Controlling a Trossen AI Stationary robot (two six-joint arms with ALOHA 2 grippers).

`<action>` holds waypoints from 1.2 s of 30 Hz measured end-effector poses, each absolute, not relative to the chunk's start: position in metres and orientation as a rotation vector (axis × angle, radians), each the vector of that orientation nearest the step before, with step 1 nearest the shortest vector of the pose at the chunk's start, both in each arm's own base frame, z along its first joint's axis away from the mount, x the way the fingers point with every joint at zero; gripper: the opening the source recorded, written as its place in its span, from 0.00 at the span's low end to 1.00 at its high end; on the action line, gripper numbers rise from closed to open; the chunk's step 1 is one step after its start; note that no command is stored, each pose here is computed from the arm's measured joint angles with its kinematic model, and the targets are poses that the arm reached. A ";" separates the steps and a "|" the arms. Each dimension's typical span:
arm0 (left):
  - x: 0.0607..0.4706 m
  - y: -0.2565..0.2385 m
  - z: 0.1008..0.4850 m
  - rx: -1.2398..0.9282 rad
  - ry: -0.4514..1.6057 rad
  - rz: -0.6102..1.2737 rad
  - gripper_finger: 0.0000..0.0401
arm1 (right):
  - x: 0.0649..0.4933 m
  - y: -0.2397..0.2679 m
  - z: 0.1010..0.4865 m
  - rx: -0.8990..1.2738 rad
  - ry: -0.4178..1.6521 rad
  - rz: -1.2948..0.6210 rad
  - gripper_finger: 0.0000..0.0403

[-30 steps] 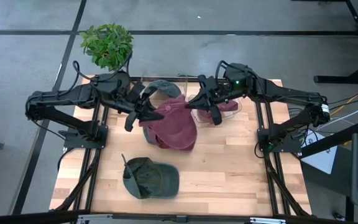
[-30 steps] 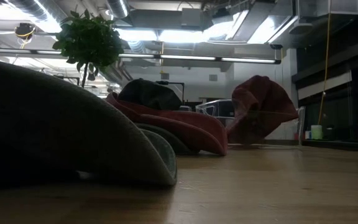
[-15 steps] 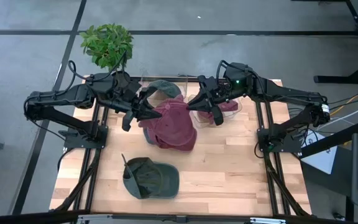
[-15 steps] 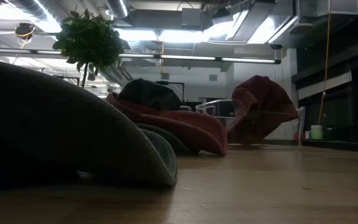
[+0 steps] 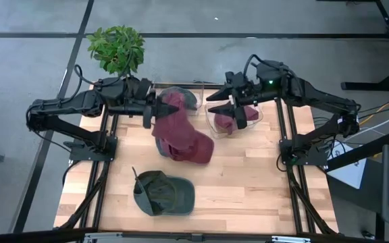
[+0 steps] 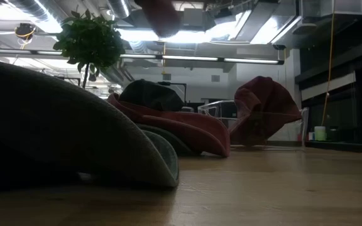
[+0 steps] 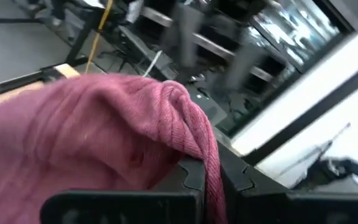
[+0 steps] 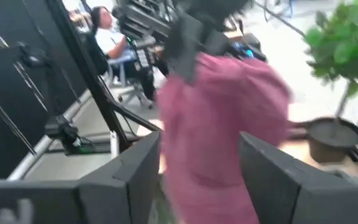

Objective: Pick & Place hat
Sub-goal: Put the bottom red cap into the right transparent bin

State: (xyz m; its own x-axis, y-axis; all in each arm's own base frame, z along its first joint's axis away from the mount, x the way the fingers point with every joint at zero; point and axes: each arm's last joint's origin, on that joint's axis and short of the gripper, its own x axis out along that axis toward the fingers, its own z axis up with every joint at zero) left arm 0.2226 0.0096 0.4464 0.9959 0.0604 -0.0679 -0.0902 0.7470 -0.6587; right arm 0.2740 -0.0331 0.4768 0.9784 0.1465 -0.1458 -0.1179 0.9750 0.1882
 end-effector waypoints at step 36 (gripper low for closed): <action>0.256 0.026 0.440 -0.640 -0.024 0.087 0.01 | 0.336 -0.041 0.439 0.235 0.192 -0.151 0.33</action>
